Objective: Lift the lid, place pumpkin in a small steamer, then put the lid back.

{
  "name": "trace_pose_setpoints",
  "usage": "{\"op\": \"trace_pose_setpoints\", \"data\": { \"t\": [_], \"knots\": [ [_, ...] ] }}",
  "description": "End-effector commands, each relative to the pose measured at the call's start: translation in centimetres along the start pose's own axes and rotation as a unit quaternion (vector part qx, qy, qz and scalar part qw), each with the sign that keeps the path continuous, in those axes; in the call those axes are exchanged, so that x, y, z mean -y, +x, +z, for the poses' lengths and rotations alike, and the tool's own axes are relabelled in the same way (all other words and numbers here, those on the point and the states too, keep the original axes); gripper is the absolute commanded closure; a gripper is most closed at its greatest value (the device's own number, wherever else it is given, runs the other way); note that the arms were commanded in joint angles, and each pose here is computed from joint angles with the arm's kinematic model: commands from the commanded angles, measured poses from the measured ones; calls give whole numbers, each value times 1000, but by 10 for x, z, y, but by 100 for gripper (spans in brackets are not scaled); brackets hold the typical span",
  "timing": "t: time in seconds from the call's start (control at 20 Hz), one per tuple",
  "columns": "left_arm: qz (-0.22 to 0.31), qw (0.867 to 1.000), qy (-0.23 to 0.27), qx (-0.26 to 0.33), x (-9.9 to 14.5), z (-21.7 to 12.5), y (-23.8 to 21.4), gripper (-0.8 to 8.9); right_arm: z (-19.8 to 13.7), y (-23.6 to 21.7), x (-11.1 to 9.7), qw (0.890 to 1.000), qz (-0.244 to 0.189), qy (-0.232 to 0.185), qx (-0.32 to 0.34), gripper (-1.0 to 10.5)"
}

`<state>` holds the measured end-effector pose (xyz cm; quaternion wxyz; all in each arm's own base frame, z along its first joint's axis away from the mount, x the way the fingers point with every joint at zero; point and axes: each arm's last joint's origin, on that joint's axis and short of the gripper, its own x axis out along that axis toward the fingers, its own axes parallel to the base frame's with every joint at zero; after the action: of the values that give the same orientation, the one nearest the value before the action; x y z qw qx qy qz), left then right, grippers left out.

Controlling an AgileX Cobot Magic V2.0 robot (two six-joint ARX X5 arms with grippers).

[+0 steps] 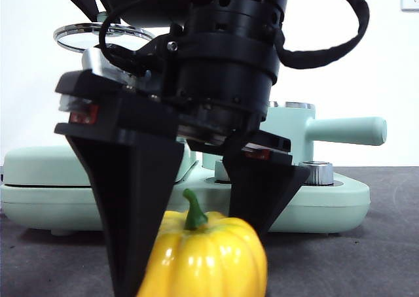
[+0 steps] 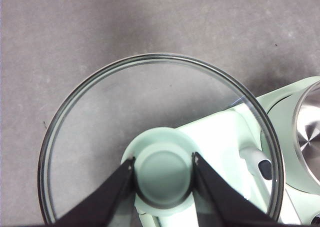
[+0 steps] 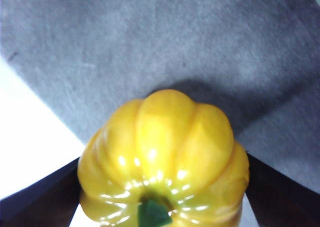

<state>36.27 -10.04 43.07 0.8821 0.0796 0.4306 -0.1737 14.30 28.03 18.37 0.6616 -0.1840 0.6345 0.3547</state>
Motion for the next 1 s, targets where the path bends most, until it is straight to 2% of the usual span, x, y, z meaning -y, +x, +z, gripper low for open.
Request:
{"op": "trace_pose_setpoints", "data": {
  "t": [0.05,0.25,0.4,0.6,0.75,0.9,1.0],
  "knots": [
    [0,1000,1,31,0,5,-12,804,9,-8,-5,1000,1,-3,-1,551],
    [2,1000,-2,31,-2,5,-12,804,27,-50,-6,1000,-2,-6,4,551],
    [2,1000,-3,31,-3,5,-12,804,43,-91,5,999,-6,3,35,551],
    [3,999,-2,37,-3,6,-12,804,64,-146,42,993,-9,43,111,551],
    [3,999,-2,41,-3,6,-12,804,74,-176,79,984,-21,88,156,551],
    [3,999,-2,41,-3,7,-12,804,86,-192,115,974,-33,126,184,551],
    [3,999,-2,41,-3,7,-12,804,96,-193,136,972,-42,143,182,551]
  ]
}}
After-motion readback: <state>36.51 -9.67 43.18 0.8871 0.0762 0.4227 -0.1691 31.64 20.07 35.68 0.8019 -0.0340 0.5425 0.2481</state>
